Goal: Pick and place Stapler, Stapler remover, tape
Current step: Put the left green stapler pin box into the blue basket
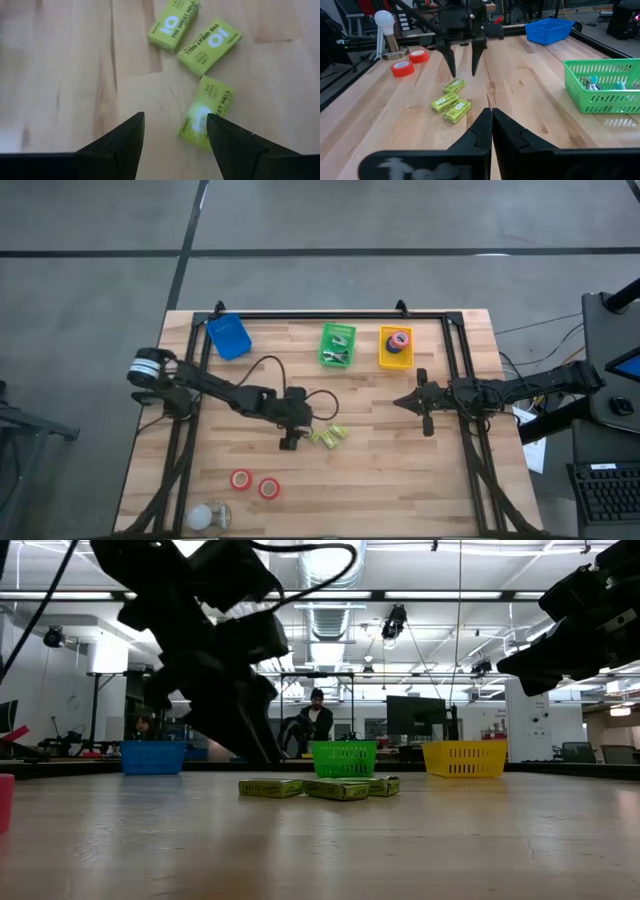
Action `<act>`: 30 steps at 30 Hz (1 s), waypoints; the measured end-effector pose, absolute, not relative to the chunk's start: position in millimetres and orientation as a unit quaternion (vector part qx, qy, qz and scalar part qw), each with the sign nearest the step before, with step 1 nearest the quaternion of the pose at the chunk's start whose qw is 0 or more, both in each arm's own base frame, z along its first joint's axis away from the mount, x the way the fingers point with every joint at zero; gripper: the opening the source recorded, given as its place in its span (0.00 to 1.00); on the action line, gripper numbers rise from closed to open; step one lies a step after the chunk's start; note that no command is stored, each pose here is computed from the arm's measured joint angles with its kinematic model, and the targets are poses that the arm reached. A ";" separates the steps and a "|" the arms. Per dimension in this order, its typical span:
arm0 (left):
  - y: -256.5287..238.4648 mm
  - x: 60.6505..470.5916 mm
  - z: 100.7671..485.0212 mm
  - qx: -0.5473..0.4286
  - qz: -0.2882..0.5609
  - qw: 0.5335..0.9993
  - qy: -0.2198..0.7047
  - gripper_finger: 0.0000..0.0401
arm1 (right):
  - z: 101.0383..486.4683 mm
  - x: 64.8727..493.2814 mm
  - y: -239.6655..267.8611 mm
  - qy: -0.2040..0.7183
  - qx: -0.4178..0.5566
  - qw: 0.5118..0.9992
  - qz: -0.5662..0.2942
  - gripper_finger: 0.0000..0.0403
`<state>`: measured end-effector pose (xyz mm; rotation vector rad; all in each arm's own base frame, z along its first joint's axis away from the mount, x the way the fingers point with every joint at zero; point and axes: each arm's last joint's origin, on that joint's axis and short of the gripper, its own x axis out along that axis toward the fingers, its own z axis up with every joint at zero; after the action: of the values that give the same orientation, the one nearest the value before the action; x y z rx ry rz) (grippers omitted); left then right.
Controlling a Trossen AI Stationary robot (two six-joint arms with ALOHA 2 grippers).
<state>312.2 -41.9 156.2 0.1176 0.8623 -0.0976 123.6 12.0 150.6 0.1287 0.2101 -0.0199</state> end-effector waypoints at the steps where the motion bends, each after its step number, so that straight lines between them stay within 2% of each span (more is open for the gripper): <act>1: -42.8 314.2 154.4 0.058 -0.051 0.904 0.420 0.54 | 150.6 123.6 11.9 0.105 0.064 0.992 -0.010 0.02; 7: -47.5 323.9 142.3 0.039 -0.096 0.892 0.440 0.54 | 150.6 123.6 12.0 0.105 0.064 0.992 -0.010 0.02; 13: -48.7 331.8 131.4 0.033 -0.094 0.885 0.454 0.53 | 150.6 123.6 11.9 0.105 0.064 0.992 -0.010 0.02; 16: -48.8 335.3 130.5 0.031 -0.087 0.886 0.454 0.48 | 150.6 123.6 11.9 0.105 0.064 0.992 -0.010 0.02; 23: -47.9 333.7 139.7 0.031 -0.074 0.891 0.446 0.27 | 150.6 123.6 11.9 0.105 0.064 0.992 -0.010 0.02; 30: -45.4 326.5 155.1 0.027 -0.059 0.893 0.446 0.29 | 150.6 123.6 11.9 0.105 0.064 0.992 -0.010 0.02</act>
<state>326.5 -45.4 155.1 0.0563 0.9250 -0.1217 123.6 11.9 150.6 0.1287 0.2101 -0.0205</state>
